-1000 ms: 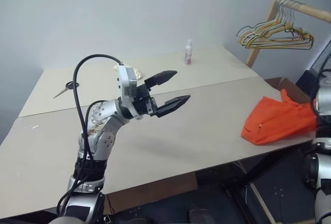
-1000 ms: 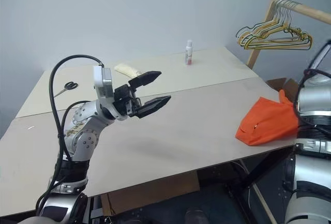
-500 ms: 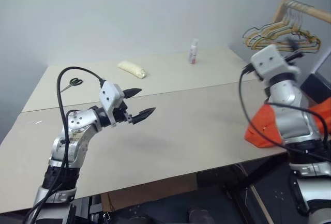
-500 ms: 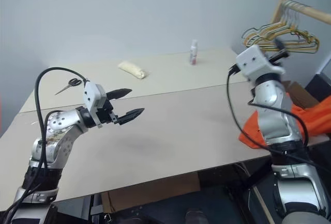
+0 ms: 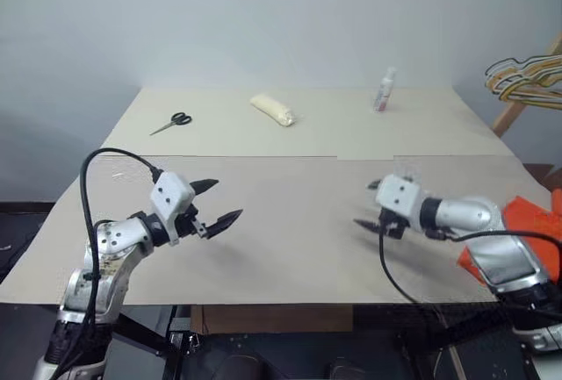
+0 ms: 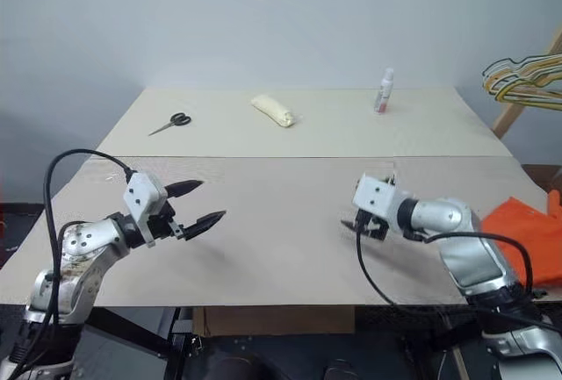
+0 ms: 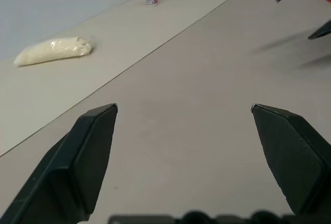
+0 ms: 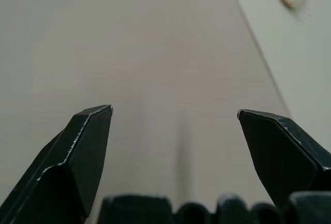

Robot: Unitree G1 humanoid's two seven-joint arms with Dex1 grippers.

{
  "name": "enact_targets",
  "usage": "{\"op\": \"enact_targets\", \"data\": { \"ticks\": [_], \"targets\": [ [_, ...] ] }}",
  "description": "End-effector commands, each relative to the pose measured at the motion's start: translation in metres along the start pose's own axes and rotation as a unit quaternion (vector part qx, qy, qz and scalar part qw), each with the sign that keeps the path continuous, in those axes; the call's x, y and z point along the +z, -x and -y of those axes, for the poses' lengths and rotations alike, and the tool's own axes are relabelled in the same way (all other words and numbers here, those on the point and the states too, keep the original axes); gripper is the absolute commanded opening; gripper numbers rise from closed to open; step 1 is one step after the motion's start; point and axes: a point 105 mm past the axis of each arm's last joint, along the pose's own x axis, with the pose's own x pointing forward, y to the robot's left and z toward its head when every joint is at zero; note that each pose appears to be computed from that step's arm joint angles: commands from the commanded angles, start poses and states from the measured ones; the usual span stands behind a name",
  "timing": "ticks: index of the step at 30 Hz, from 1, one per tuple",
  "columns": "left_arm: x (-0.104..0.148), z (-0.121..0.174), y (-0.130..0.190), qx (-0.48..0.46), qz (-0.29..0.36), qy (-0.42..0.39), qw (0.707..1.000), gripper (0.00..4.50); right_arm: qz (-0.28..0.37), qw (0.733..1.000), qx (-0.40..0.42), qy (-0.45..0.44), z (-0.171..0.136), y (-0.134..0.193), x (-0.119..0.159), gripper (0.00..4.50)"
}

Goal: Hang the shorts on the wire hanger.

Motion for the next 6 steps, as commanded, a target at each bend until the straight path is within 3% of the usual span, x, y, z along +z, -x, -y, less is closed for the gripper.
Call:
{"op": "enact_targets", "data": {
  "ticks": [1,6],
  "targets": [
    [0.0116,-0.0009,0.0031,-0.001,0.011,-0.033,0.999,4.50,0.012,0.999,-0.019,0.027,0.0047,0.0049,0.0138,4.48],
    [0.0100,0.0007,0.0024,-0.008,0.010,-0.020,1.000,4.50,0.003,0.999,-0.030,0.026,0.0005,0.0037,0.0123,4.48]
  ]
}}
